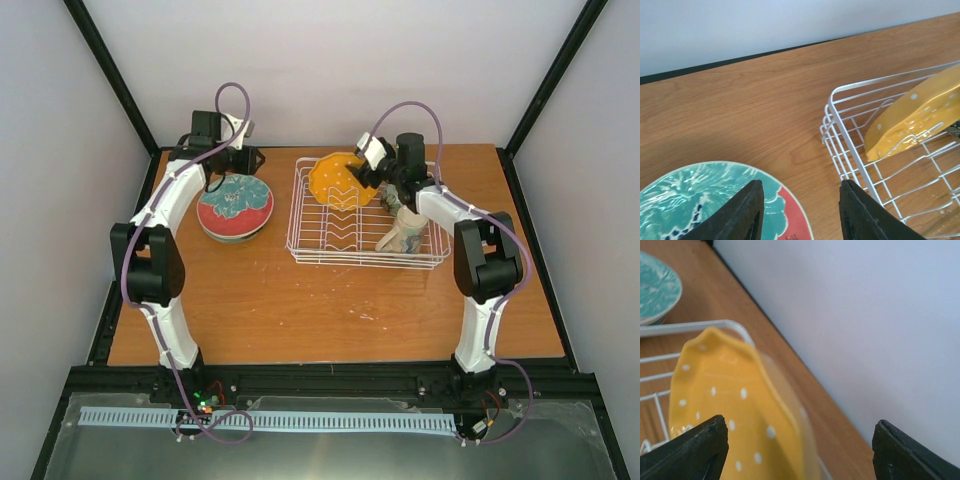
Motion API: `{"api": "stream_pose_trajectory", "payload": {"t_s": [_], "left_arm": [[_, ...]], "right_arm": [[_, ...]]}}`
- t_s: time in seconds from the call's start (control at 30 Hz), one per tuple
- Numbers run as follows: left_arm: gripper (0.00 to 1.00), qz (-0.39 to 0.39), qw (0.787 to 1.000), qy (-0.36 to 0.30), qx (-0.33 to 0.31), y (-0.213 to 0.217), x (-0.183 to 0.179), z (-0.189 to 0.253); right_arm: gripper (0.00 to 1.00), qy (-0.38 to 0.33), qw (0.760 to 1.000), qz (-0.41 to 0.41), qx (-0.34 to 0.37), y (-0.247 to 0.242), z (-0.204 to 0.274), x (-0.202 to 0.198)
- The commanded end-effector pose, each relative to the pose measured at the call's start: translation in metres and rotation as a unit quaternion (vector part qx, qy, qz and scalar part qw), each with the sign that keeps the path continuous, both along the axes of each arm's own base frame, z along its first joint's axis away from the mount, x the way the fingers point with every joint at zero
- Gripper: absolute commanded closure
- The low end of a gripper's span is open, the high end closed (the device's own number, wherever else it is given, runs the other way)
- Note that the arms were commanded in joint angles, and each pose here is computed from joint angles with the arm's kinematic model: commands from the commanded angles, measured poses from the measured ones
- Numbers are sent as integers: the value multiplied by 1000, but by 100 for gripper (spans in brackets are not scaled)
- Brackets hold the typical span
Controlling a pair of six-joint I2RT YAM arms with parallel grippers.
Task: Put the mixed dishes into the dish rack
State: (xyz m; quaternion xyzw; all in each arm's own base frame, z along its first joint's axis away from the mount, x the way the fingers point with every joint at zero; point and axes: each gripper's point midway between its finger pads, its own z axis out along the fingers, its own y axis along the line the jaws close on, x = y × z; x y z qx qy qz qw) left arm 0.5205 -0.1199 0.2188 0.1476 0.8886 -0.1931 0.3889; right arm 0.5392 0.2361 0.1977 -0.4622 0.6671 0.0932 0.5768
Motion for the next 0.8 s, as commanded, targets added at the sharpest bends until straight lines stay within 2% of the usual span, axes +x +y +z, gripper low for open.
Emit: {"api": "stream_pose_trajectory", "payload": {"t_s": [0.0,0.13,0.23,0.3,0.4,0.47,0.6,0.77], "left_arm": [[57,34,998,-24,44,21,-5,22],[55,66,997,-15,47,47,-10,27],[54,100,994,12,30,87,-16,25],[58,127,991,42,28,119,-21,11],[59,158,982,100,39,154,-30,-20],[59,183,971,140,61,174,-32,-45],[64,198,958,196,70,192,-33,-88],[64,199,952,222,68,192,-35,-117]], "right_arm": [[23,-66,996,-30,57,-2,61,4],[23,-102,989,-52,90,-9,89,3],[23,-131,981,-83,116,-24,119,-2],[21,-138,973,-119,145,-42,143,-4],[21,-110,959,-181,190,-70,169,-9],[20,-64,955,-197,212,-78,174,-17],[19,17,954,-154,258,-65,181,-51],[18,74,944,-130,295,-60,177,-81]]}}
